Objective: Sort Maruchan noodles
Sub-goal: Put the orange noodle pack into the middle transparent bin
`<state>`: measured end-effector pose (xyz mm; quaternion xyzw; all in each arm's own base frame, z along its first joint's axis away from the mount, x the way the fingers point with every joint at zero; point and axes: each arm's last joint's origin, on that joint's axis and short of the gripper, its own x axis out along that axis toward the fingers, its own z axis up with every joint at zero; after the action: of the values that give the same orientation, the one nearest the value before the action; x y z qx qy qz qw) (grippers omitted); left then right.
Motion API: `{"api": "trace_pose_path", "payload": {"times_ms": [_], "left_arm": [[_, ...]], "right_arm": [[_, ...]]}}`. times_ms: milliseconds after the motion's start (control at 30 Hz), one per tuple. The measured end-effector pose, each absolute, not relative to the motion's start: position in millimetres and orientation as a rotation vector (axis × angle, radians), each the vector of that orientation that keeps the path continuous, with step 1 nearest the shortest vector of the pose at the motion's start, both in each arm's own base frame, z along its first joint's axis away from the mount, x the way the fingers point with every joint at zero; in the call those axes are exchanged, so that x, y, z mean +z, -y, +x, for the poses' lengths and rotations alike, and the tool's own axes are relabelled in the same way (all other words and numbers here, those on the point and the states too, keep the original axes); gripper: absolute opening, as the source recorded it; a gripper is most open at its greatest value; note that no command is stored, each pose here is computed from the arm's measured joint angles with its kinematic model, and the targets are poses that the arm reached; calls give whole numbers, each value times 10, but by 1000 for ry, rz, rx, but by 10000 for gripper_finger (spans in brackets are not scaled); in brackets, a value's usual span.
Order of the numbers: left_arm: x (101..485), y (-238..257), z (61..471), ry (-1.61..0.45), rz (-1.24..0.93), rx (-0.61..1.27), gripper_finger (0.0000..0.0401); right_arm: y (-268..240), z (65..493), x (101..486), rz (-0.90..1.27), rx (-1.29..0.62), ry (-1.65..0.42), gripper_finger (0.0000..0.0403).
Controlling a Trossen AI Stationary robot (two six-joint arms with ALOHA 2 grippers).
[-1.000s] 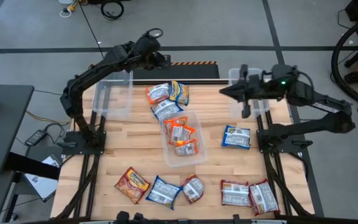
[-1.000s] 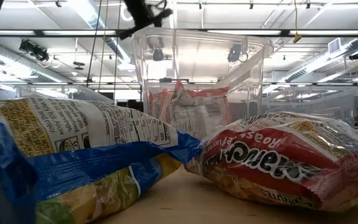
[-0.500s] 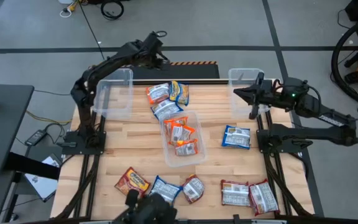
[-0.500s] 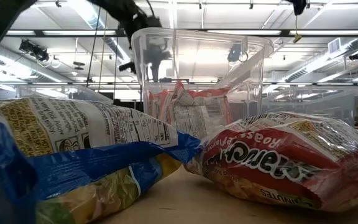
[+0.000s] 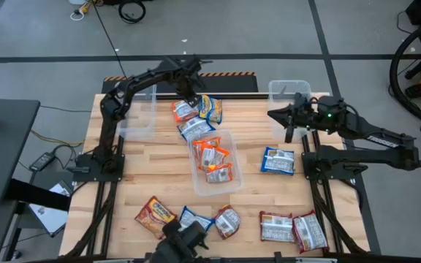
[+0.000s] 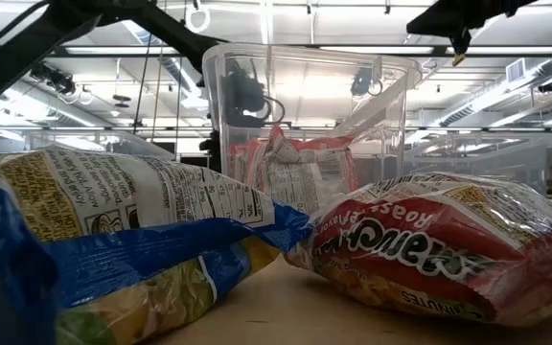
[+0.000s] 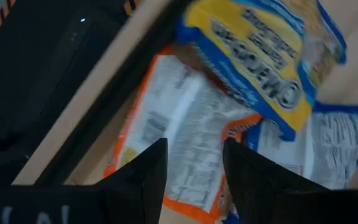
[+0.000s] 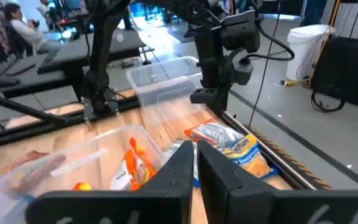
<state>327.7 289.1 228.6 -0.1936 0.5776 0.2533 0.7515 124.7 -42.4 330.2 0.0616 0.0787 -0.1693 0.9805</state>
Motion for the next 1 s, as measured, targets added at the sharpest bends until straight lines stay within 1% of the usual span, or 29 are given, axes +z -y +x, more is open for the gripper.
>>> {"api": "trace_pose_path", "payload": {"times_ms": [67,133,233,300,433,567,733,800,867,933,1000], "left_arm": [[2223,-2831,3312,-1327,-383,548,167],[2125,-2770,3289,-1462,-341,562,177],[1945,-2704,3221,-1649,-333,487,191],[1822,-2704,3204,-1695,-310,480,196],[1698,-2680,3217,-1695,-277,493,197],[1587,-2662,3228,-1668,-275,475,200],[1486,-2609,3200,-1656,-365,482,207],[1454,-2566,3219,-1643,-390,461,197],[1399,-2510,3274,-1628,-371,464,176],[1367,-2453,3329,-1606,-357,465,143],[1367,-2405,3371,-1596,-358,477,98]], "right_arm": [[444,1305,3295,117,-342,-155,51],[472,1372,3298,103,-357,-146,72],[519,1483,3279,78,-387,-150,103],[548,1550,3266,51,-403,-154,119],[597,1660,3221,22,-436,-178,139],[623,1735,3170,22,-437,-208,149],[632,1781,3140,24,-413,-222,150],[636,1796,3149,16,-409,-211,149],[643,1798,3162,-6,-409,-200,149],[655,1796,3184,-31,-413,-182,150],[665,1786,3209,-36,-421,-160,150]]}}
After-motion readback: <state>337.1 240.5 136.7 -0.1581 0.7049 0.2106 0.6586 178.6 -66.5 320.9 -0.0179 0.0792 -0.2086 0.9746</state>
